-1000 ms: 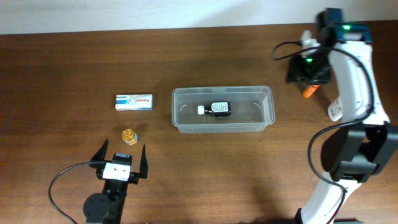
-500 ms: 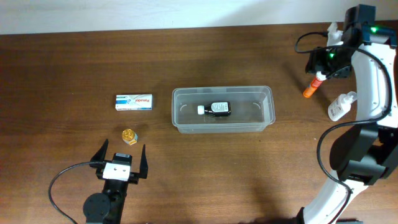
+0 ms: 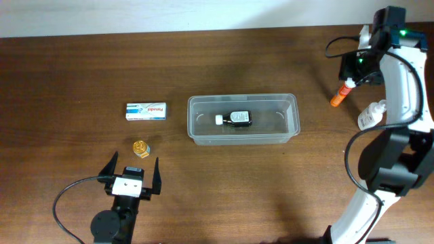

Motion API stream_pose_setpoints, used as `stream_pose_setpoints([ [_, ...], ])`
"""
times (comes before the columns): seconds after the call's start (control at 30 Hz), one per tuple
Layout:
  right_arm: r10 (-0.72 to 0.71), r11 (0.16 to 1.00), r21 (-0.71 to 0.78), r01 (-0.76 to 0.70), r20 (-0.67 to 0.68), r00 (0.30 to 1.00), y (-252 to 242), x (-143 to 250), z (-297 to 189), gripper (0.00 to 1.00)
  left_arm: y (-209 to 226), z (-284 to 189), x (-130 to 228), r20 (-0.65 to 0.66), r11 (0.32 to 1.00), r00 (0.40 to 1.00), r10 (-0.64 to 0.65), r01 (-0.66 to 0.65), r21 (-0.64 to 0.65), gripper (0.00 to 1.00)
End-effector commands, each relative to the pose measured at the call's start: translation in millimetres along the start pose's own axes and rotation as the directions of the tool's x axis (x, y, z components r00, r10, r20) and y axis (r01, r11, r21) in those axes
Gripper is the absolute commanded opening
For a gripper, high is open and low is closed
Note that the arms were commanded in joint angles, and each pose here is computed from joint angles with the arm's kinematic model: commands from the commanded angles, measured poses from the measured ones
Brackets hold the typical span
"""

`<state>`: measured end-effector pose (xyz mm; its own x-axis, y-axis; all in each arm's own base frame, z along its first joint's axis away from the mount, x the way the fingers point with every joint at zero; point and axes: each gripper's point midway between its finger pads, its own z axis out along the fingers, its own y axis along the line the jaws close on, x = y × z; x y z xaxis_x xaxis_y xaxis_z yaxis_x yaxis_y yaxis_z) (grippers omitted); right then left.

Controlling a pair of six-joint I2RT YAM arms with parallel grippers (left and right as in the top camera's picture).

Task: Pack container
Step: 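Move the right gripper to the orange tube and grasp it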

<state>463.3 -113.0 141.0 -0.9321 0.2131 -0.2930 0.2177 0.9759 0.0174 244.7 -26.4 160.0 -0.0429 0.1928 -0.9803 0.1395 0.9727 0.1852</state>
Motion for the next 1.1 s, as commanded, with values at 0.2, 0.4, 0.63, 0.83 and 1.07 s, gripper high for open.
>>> stream_pose_setpoints([
  [0.2,0.04,0.999,0.023,-0.038,-0.066,0.997,-10.8,10.0,27.7,0.54,-3.6,0.0,0.7,0.003,1.0,1.0,0.016,-0.016,0.018,0.99],
  [0.4,0.046,0.999,0.025,-0.044,-0.068,0.997,-13.6,10.7,27.6,0.44,-3.6,0.0,0.7,0.003,1.0,1.0,0.016,-0.016,0.018,0.99],
  [0.63,0.046,0.999,0.025,-0.044,-0.076,0.996,-13.5,12.5,27.5,0.34,-3.6,0.0,0.7,0.003,1.0,1.0,0.016,-0.016,0.018,0.99],
  [0.83,0.046,0.999,0.025,-0.044,-0.075,0.996,-13.9,12.3,27.5,0.32,-3.6,0.0,0.7,0.003,1.0,1.0,0.016,-0.016,0.018,0.99],
  [1.07,0.046,0.999,0.025,-0.045,-0.076,0.996,-13.9,12.6,27.4,0.26,-3.6,0.0,0.7,0.003,1.0,1.0,0.016,-0.016,0.018,0.99],
])
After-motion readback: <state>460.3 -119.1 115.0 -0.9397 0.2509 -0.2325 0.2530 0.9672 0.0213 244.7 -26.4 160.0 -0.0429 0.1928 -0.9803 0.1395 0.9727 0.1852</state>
